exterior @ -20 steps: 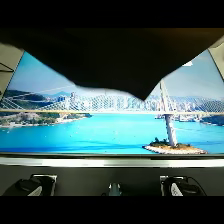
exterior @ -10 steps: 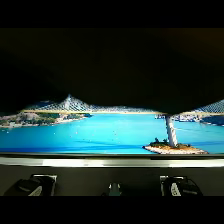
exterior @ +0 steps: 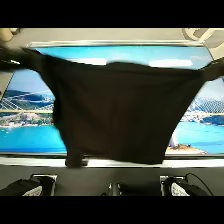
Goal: Fold the shirts.
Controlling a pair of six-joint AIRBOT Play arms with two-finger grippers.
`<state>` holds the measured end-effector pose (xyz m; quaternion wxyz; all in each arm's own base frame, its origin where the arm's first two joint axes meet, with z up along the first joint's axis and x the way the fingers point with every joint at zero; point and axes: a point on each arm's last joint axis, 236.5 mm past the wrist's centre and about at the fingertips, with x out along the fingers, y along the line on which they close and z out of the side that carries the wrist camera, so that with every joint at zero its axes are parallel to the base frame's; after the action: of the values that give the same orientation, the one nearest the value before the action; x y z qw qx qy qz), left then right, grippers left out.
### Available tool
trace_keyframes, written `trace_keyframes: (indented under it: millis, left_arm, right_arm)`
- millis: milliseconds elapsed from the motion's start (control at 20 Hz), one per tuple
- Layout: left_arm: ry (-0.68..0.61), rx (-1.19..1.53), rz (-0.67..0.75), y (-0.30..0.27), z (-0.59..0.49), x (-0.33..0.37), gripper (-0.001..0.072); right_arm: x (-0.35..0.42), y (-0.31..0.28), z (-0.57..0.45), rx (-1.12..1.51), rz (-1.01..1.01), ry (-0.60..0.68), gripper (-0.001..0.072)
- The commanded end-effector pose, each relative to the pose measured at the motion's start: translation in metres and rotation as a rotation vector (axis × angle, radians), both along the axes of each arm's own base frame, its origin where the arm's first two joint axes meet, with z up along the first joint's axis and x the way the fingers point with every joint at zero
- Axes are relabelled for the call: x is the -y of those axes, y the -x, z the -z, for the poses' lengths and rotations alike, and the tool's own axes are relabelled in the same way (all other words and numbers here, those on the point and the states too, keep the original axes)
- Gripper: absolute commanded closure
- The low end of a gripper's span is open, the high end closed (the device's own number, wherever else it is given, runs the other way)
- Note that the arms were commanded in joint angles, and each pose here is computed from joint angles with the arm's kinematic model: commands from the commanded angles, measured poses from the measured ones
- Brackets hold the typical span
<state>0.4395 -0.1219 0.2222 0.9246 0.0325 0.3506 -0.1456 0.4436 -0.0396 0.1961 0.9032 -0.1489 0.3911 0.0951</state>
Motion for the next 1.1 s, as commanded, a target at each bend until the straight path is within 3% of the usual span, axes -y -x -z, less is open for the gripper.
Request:
trace_keyframes:
  millis: [0,200,250,300,350,400,450,500,650,700,750,800,900,1050]
  left_arm:
    - [-0.059,-0.258,-0.006,-0.027,0.141,0.006,0.0686]
    - [-0.025,-0.430,-0.099,-0.034,0.215,0.008,0.0684]
    - [-0.009,-0.460,-0.131,-0.034,0.225,0.008,0.0616]
    - [0.005,-0.475,-0.155,-0.033,0.229,0.008,0.0429]
    - [-0.002,-0.482,-0.157,-0.033,0.227,0.006,0.0191]
    - [-0.024,-0.489,-0.155,-0.032,0.221,-0.002,0.0096]
    - [-0.065,-0.498,-0.135,-0.031,0.212,-0.016,0.0089]
    - [-0.108,-0.515,-0.115,-0.029,0.202,-0.036,0.0089]
    - [-0.056,-0.688,-0.212,0.002,0.208,-0.095,0.0142]
    - [0.017,-0.760,-0.238,0.016,0.221,-0.102,0.0318]
    - [0.096,-0.826,-0.255,0.030,0.237,-0.103,0.0340]
    - [0.164,-0.872,-0.259,0.041,0.254,-0.101,0.0337]
    - [0.279,-0.897,-0.256,0.050,0.281,-0.090,0.0302]
    - [0.331,-0.902,-0.239,0.054,0.307,-0.077,0.0281]
  right_arm:
    - [-0.031,-0.063,0.107,-0.137,-0.015,-0.250,0.0689]
    - [-0.066,-0.092,0.150,-0.183,0.022,-0.523,0.0688]
    - [-0.066,-0.096,0.156,-0.181,0.032,-0.532,0.0687]
    - [-0.062,-0.100,0.157,-0.166,0.033,-0.516,0.0680]
    - [-0.055,-0.101,0.153,-0.148,0.027,-0.491,0.0547]
    - [-0.047,-0.101,0.145,-0.132,0.019,-0.477,0.0357]
    - [-0.037,-0.096,0.134,-0.125,0.010,-0.466,0.0209]
    - [-0.028,-0.086,0.126,-0.131,-0.007,-0.451,0.0158]
    - [0.009,-0.014,0.139,-0.366,-0.043,-0.378,0.0175]
    - [0.017,0.012,0.151,-0.469,-0.063,-0.357,0.0185]
    - [0.020,0.039,0.163,-0.572,-0.094,-0.345,0.0189]
    - [0.018,0.059,0.173,-0.653,-0.114,-0.351,0.0227]
    - [0.005,0.075,0.187,-0.711,-0.114,-0.417,0.0227]
    - [-0.015,0.092,0.200,-0.771,-0.145,-0.507,0.0226]
